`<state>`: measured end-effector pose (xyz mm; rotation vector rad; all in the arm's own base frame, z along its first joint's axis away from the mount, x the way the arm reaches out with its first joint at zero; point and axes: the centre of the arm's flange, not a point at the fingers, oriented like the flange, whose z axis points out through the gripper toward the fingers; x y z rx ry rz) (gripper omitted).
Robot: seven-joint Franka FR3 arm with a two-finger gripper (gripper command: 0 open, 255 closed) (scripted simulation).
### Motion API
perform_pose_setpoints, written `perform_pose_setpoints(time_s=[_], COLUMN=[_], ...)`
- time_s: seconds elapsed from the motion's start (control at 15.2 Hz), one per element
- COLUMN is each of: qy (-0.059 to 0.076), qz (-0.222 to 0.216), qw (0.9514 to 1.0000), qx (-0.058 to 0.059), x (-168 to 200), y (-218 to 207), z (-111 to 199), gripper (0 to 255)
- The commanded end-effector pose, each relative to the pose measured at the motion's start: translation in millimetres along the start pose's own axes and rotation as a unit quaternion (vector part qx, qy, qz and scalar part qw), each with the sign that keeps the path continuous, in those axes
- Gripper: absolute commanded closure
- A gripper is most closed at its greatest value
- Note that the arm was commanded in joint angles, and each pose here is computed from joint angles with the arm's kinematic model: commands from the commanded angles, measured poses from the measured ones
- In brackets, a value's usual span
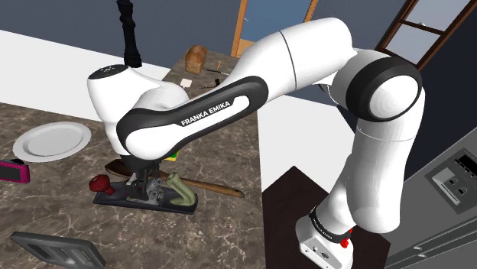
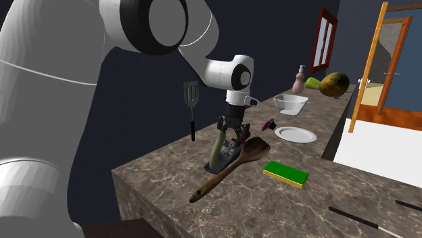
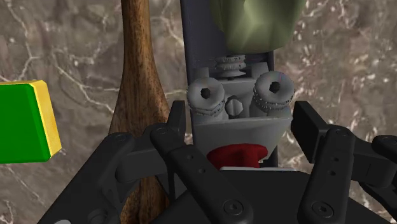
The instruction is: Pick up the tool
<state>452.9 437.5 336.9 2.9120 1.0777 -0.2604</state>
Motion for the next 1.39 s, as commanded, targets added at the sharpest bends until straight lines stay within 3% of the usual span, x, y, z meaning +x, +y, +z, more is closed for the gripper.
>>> perform_pose_setpoints(time_s=[0.0,0.2,1.32], qy=[-0.001,-0.001,-0.001], qz=[0.000,0.000,0.000], qw=[1.0000,1.0000,1.0000], qx=[0.000,0.000,0.000], x=[-0.1,1.1,-12.2], y=[-0.3,0.1,-2.6], z=[1.5,2.0,-76.8], gripper=[255,255,255])
